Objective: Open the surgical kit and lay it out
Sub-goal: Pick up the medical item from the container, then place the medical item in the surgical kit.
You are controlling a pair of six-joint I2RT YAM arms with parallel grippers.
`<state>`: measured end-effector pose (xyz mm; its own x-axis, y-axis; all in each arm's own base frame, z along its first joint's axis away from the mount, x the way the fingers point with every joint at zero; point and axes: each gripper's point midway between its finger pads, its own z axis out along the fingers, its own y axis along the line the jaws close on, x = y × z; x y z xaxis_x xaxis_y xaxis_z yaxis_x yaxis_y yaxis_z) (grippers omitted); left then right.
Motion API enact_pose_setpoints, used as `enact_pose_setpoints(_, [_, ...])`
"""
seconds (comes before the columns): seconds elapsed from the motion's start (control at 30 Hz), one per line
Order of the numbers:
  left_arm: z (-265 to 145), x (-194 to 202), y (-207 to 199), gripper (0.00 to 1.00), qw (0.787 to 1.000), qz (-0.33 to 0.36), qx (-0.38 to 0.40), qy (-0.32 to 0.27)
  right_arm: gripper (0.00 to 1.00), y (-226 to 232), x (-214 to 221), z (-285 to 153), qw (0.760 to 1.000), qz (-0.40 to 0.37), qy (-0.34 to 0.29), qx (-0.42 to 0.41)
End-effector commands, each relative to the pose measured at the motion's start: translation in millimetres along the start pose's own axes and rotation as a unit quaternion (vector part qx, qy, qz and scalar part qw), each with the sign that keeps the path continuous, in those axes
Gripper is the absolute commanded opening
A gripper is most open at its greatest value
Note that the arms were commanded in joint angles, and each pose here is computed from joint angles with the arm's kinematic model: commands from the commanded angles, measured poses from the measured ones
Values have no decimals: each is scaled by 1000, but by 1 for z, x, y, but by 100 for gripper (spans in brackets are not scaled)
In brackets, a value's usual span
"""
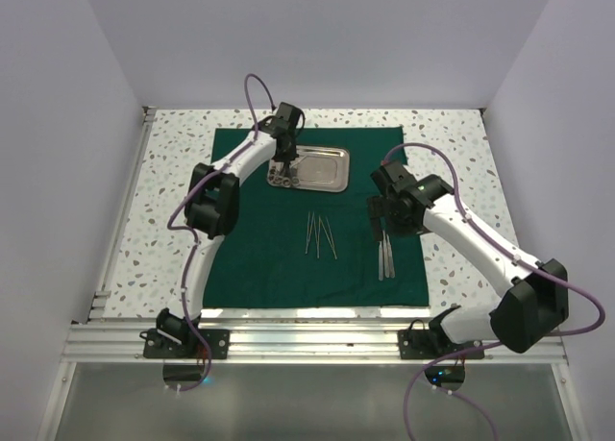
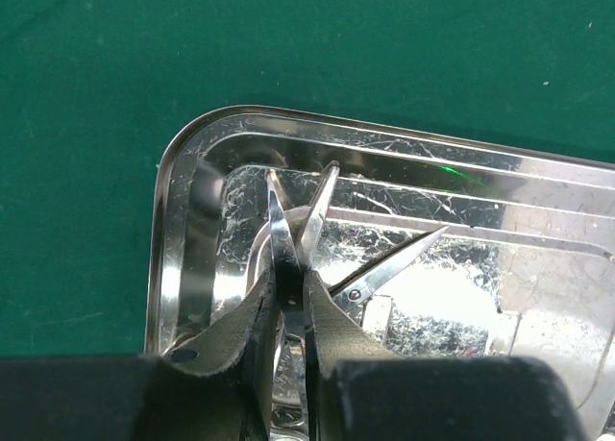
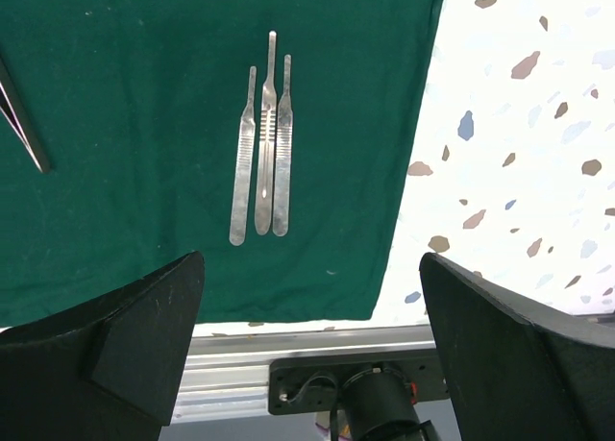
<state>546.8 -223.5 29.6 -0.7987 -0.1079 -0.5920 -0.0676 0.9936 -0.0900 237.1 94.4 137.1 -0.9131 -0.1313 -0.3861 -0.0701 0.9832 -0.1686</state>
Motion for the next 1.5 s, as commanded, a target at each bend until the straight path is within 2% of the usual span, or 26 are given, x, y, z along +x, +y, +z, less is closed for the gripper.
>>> enact_pose_setpoints(0.0, [-11,38,18,0,997,27,-34,68,98,1,-5,-7,1000,5,-20,-15])
enact_pose_setpoints(0.2, [-39,9,11,0,999,19,-17,33,98,2,-2,-10,999,12,-22,-24])
enact_pose_setpoints(0.47, [-87,-41,-14,0,998,11,51,-36,97,3,5,-14,999,24,-24,-39])
enact_pose_setpoints(0.73, [-109,-53,-32,0,993,-16,107,-47,97,4,15,-17,998,31,-22,-52])
enact_pose_setpoints(1.0, [-136,-41,-43,0,984,-31,168,-42,97,1,28,-20,997,33,-22,-60])
enact_pose_setpoints(1.1, [-151,-35,-34,0,985,-31,162,-42,97,1,28,-23,997,36,-29,-66])
enact_pose_setpoints(1.23, [-170,-10,-15,0,988,-23,148,-33,97,3,27,-24,996,37,-31,-73])
enact_pose_setpoints(1.3, [-179,17,-2,0,990,-17,140,-23,97,5,29,-23,996,35,-29,-77])
enact_pose_setpoints(1.33, [-171,43,13,0,993,-14,118,-3,97,7,28,-23,995,35,-31,-84])
enact_pose_setpoints(1.4, [-186,53,20,0,993,-14,120,-15,97,10,30,-23,995,35,-27,-92])
enact_pose_setpoints(1.43, [-180,76,32,0,994,-12,106,4,97,12,29,-22,994,35,-29,-96])
enact_pose_setpoints(1.47, [-191,76,36,0,994,-15,108,-12,96,15,31,-22,994,34,-25,-103])
